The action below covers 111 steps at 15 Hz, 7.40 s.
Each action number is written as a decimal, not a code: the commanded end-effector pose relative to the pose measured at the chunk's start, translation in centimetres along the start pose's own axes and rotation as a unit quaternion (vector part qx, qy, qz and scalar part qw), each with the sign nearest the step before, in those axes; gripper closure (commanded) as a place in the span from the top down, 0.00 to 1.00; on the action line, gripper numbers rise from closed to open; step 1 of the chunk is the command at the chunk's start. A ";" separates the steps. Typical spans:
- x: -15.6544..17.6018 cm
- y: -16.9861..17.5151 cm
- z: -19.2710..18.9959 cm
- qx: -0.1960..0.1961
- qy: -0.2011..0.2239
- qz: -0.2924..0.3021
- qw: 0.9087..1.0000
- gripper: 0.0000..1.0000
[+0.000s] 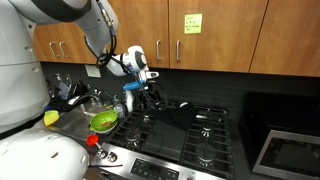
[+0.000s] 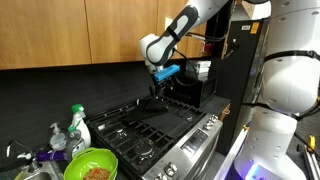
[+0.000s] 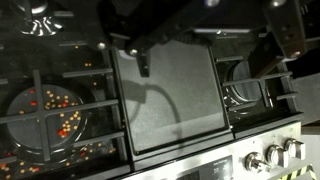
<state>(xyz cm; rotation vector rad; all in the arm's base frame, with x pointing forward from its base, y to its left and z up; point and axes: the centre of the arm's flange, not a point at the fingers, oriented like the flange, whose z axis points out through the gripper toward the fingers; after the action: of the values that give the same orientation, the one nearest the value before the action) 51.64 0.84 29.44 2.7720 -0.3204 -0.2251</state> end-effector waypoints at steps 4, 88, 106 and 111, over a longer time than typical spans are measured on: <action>-7.9 0.4 5.5 -0.009 -0.008 0.017 1.000 1.00; 5.0 -5.4 13.3 -0.123 0.266 -0.348 0.891 1.00; 10.0 -3.3 14.9 -0.115 0.282 -0.321 0.897 1.00; 10.2 -2.5 17.2 -0.113 0.272 -0.316 0.902 0.87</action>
<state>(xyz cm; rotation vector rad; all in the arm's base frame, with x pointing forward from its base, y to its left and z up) 58.39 -4.09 12.47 2.4732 0.6975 0.3281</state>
